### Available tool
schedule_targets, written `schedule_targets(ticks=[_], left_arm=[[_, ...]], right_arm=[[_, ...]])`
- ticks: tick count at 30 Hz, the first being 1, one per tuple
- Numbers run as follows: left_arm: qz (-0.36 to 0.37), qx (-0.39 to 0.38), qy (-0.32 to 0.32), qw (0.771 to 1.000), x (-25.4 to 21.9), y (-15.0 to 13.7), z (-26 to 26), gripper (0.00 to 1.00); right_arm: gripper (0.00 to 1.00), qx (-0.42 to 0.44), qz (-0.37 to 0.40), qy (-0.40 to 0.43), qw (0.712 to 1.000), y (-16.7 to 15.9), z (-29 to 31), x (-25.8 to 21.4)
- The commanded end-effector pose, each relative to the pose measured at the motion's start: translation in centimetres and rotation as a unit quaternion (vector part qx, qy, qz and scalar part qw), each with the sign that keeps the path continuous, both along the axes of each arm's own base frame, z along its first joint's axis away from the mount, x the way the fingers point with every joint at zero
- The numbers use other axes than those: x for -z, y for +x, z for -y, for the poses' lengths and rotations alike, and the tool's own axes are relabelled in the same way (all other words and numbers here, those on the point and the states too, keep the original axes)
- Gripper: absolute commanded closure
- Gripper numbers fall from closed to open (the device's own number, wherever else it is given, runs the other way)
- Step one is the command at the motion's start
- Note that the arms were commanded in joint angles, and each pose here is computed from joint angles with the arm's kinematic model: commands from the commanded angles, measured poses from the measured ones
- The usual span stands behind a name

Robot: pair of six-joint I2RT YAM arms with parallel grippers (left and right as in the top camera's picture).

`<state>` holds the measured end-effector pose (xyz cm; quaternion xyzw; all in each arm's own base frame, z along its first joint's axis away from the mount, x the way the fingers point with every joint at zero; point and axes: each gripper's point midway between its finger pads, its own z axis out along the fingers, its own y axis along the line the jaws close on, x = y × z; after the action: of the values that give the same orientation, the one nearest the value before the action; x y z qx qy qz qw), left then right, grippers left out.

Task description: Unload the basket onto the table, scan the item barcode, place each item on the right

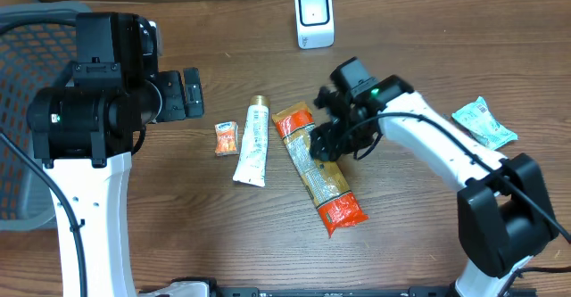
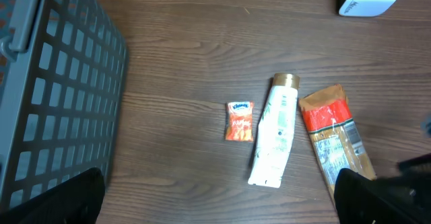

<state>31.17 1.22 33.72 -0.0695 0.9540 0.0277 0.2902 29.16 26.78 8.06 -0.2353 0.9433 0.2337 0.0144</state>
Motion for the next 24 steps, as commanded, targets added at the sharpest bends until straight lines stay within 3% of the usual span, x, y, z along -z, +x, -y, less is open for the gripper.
schedule_targets(ticks=[1,7,15,20,24], left_arm=[[0.002,-0.008,0.004,1.0,0.0,0.1,-0.4,0.0],[0.001,-0.008,0.004,1.0,0.0,0.1,-0.4,0.0],[0.001,-0.008,0.004,1.0,0.0,0.1,-0.4,0.0],[0.001,-0.008,0.004,1.0,0.0,0.1,-0.4,0.0],[0.001,-0.008,0.004,1.0,0.0,0.1,-0.4,0.0]], right_arm=[[0.27,-0.055,-0.034,0.052,0.997,-3.6,-3.3,-0.9],[0.26,-0.04,-0.085,0.033,0.995,-7.7,-5.1,1.0],[0.29,-0.001,-0.155,-0.036,0.987,-11.1,-1.3,5.0],[0.32,0.07,-0.136,-0.114,0.982,-8.6,2.9,6.2],[0.29,0.155,-0.1,-0.135,0.974,-3.9,7.2,6.8]])
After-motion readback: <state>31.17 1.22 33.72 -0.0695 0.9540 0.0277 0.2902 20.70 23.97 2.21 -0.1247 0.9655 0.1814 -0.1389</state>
